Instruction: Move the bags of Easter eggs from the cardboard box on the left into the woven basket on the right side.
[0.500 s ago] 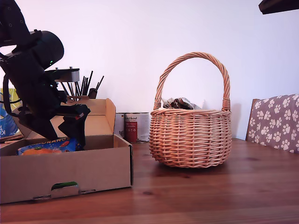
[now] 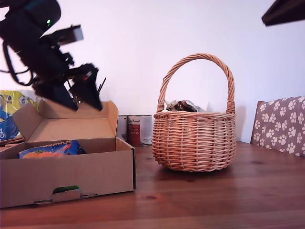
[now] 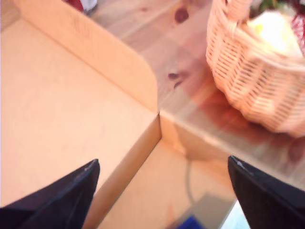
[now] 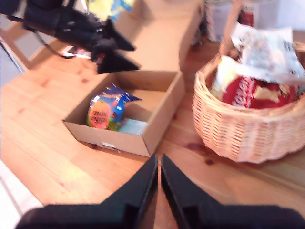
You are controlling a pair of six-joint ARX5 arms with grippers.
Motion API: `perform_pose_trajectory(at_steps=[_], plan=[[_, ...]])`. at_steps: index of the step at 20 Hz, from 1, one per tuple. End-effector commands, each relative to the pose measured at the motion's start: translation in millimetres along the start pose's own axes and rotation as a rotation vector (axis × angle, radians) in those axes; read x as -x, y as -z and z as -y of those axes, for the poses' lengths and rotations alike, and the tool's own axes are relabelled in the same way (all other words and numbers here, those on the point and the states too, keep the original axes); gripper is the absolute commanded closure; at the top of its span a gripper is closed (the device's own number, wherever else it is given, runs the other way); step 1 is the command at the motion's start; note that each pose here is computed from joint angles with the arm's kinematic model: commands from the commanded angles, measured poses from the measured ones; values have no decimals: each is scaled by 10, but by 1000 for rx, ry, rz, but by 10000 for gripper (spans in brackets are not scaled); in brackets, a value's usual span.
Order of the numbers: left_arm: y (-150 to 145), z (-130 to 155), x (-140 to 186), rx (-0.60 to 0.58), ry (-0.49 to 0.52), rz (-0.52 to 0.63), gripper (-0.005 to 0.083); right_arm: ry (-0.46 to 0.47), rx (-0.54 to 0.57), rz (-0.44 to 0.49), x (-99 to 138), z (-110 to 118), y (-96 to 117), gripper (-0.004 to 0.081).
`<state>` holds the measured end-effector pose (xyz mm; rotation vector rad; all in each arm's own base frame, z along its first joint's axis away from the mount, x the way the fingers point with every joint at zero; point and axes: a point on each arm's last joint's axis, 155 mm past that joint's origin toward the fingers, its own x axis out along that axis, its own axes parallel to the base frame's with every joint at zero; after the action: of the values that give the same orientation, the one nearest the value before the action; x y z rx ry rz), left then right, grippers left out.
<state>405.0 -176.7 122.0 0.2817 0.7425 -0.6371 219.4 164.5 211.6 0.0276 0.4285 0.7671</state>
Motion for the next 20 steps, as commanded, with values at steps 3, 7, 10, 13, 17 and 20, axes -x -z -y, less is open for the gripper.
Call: perform_pose_trajectory(at_steps=[3, 7, 10, 13, 17, 20], plan=[[360, 315, 209, -130, 124, -125, 7, 7, -10, -22, -50, 44, 86, 775], [595, 594, 437, -107, 249, -211, 6, 8, -13, -29, -66, 52, 100, 775], [590, 653, 450, -56, 276, -211, 6, 8, -15, -35, -73, 56, 113, 775], [596, 537, 402, -103, 217, -216, 7, 8, -15, -35, -74, 56, 112, 775], [534, 453, 253, -143, 192, -187, 6, 8, -15, -35, -74, 56, 113, 775], [656, 410, 51, -139, 186, -228, 6, 8, -15, -36, -74, 56, 115, 775]])
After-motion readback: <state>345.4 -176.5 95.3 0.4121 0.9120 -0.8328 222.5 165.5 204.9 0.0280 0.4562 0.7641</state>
